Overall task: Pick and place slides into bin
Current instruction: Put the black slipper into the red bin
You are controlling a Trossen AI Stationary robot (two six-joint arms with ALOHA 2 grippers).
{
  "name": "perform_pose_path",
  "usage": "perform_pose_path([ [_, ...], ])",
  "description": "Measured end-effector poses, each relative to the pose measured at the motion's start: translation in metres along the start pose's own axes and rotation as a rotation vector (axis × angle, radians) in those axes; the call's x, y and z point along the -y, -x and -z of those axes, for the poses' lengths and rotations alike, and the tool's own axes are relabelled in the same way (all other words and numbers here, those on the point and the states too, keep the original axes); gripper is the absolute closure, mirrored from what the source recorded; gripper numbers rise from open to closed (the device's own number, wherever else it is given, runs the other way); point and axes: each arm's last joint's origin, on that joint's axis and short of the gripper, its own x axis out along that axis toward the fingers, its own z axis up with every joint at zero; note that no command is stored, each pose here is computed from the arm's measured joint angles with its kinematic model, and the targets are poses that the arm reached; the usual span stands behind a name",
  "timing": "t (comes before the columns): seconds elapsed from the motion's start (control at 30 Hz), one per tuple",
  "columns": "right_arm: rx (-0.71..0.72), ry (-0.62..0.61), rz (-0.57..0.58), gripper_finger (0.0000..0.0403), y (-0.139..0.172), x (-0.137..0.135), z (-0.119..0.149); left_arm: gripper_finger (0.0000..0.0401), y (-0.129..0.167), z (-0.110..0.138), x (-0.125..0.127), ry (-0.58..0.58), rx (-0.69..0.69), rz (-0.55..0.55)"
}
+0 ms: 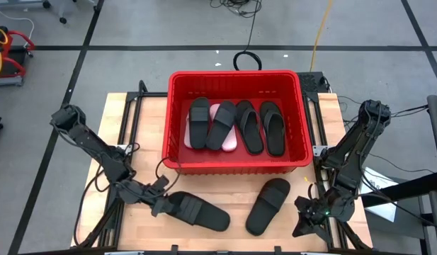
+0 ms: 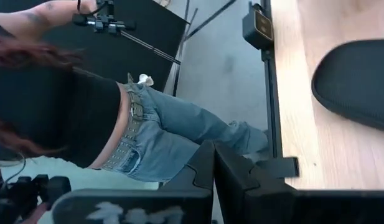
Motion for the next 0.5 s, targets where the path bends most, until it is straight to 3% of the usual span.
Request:
perform_pose_path([
  [0.3,0.072,0.140,-0.138,0.0403,0.001,-0.014,-0.006,0.0401,0.000,-0.018,0.072,-0.099,0.024,0.113],
  [0.5,0.253,0.384,-0.190,0.0403,0.007,-0.026,-0.015,0.0401,0.009,-0.034,0.111,-0.193,0.008,0.035],
])
